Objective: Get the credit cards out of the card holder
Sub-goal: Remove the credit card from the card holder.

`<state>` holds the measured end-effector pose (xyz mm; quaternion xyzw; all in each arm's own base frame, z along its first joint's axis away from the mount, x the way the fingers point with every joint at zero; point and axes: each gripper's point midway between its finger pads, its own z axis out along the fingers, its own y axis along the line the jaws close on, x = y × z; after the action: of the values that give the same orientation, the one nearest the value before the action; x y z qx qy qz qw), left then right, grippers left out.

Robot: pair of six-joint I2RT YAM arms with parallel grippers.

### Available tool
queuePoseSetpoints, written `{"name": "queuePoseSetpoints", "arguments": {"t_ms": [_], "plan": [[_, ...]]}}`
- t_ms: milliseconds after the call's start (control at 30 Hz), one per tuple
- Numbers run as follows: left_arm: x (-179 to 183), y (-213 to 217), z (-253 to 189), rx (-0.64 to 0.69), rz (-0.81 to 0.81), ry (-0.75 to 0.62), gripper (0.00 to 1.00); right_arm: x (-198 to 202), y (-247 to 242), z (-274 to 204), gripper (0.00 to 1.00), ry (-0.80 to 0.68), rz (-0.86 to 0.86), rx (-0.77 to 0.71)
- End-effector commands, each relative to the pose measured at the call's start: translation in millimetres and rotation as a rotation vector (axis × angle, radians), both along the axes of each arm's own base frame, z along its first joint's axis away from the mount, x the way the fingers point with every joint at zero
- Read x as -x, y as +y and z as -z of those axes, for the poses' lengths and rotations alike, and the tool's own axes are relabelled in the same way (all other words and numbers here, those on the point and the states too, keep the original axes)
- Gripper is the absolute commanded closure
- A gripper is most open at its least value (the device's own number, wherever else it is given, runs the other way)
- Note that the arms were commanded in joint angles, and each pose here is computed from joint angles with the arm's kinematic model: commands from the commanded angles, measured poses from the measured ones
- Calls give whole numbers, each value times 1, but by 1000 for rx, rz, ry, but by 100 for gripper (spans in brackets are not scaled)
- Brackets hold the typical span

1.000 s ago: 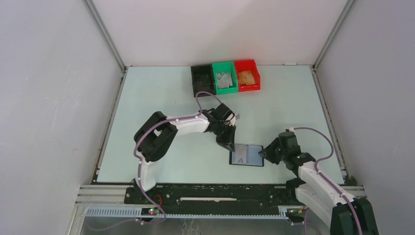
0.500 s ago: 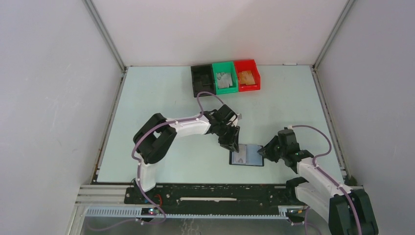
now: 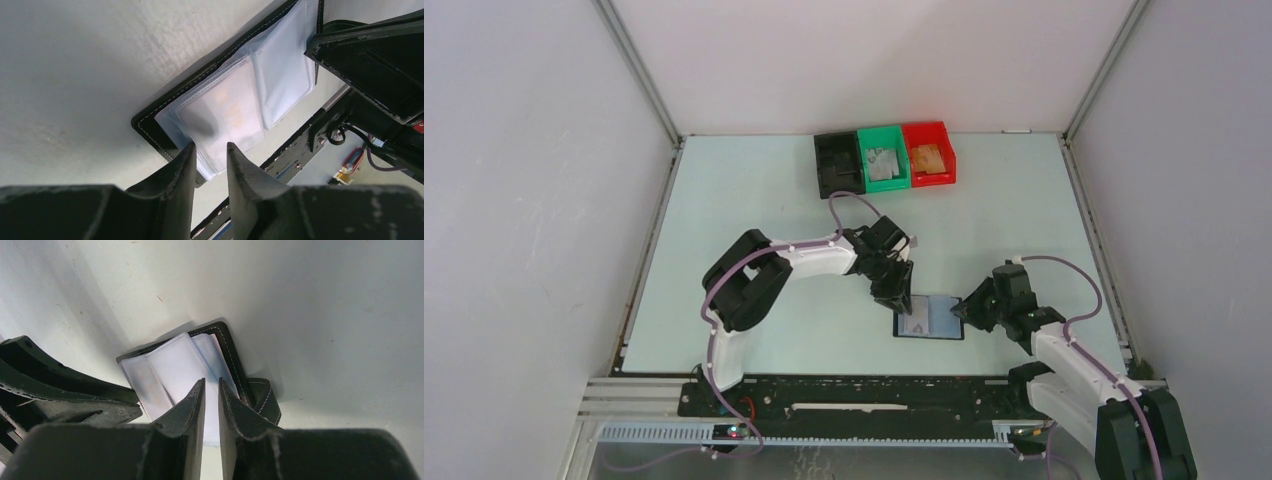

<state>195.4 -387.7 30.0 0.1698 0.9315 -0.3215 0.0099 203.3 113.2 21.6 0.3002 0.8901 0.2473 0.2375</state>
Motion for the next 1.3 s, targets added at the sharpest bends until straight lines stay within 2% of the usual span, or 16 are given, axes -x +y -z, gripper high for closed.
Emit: {"name": "queuePoseSetpoints", "arguments": {"t_ms": [0,200,767,1033,1267], "plan": [[-9,-23,-28,103,18,-39,67,8,-6,10,76,24,-1,29],[-3,-36,-51,187,57,-48,68,9,-5,12,76,28,-1,21],[6,-56,-87,304,112,-24,68,10,-3,11,76,26,-7,6],[5,-70,-81,322,126,8,68,10,-5,-1,76,9,18,-2],[4,-93,-76,357,149,36,68,8,-30,-36,71,-86,137,15]]}}
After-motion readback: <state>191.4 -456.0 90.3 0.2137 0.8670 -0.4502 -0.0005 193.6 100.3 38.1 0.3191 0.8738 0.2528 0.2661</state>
